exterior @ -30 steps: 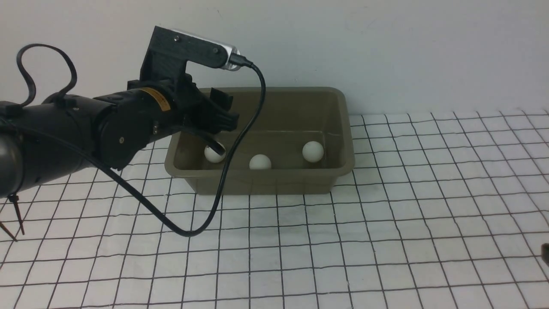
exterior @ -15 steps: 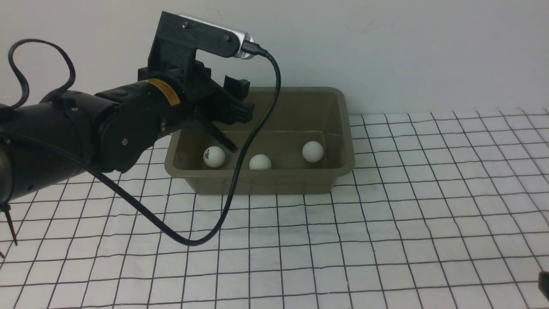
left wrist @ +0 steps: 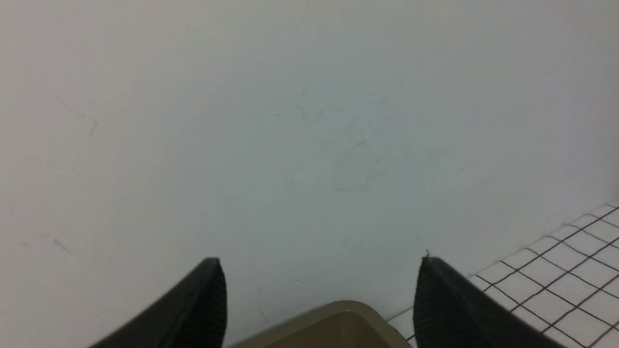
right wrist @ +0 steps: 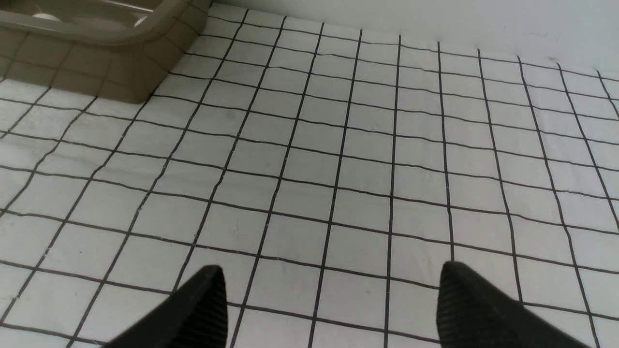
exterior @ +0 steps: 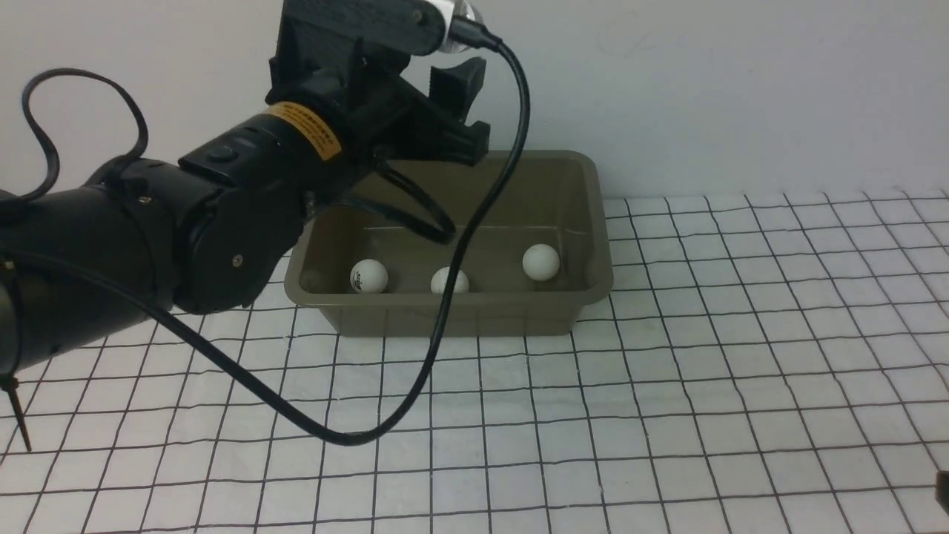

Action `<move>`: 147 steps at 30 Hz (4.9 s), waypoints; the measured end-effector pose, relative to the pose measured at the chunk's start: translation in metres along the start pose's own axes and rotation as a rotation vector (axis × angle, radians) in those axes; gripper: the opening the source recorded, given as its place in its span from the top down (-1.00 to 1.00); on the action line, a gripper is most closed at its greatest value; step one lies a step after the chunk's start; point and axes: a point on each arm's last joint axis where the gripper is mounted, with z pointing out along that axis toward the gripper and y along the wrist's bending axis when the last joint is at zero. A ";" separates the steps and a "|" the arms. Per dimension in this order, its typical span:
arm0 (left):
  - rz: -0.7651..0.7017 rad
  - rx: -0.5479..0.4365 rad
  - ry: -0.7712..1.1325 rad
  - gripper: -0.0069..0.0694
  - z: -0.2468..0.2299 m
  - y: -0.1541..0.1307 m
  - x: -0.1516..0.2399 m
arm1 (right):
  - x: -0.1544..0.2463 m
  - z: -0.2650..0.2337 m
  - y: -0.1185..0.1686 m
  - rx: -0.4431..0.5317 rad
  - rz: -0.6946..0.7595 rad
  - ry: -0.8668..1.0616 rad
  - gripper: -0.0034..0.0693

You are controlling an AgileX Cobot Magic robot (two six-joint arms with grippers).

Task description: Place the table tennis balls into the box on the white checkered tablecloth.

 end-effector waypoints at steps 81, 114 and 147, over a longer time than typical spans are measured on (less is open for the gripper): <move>-0.077 -0.642 0.307 -0.41 -0.312 0.032 0.164 | 0.001 0.000 0.000 0.003 0.000 0.007 -0.54; -0.057 -0.639 0.315 -0.41 -0.312 0.032 0.164 | -0.021 -0.002 0.019 -0.180 -0.043 -0.432 -0.54; -0.057 -0.639 0.315 -0.41 -0.312 0.032 0.164 | 0.050 -0.004 -0.001 0.167 0.065 -0.254 -0.54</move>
